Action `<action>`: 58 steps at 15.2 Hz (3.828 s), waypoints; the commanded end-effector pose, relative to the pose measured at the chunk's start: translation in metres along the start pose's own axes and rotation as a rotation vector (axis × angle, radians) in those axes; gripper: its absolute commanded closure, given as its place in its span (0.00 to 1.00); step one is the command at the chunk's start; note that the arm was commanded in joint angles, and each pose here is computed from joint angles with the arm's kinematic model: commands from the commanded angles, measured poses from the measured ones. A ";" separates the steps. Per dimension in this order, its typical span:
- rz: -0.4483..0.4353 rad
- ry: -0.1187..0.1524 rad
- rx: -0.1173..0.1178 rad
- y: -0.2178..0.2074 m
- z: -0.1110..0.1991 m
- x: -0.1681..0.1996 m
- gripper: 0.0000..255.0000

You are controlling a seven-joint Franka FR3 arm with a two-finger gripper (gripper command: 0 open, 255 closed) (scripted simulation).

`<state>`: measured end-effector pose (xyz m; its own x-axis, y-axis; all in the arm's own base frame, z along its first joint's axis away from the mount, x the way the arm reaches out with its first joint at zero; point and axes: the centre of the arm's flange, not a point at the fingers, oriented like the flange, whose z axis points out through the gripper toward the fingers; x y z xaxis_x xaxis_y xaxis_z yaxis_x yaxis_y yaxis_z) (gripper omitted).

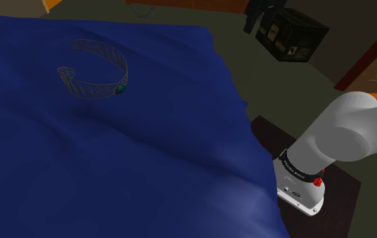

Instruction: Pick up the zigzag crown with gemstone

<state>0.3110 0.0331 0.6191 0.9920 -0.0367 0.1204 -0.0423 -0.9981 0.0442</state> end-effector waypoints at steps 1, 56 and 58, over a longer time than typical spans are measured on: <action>0.000 0.000 0.000 0.000 0.000 0.000 0.00; 0.083 -0.080 0.067 -0.313 0.091 0.202 1.00; 0.083 -0.080 0.067 -0.313 0.081 0.203 1.00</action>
<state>0.5366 0.3339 0.5442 0.9918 -0.1207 0.0416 -0.1195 -0.9924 -0.0293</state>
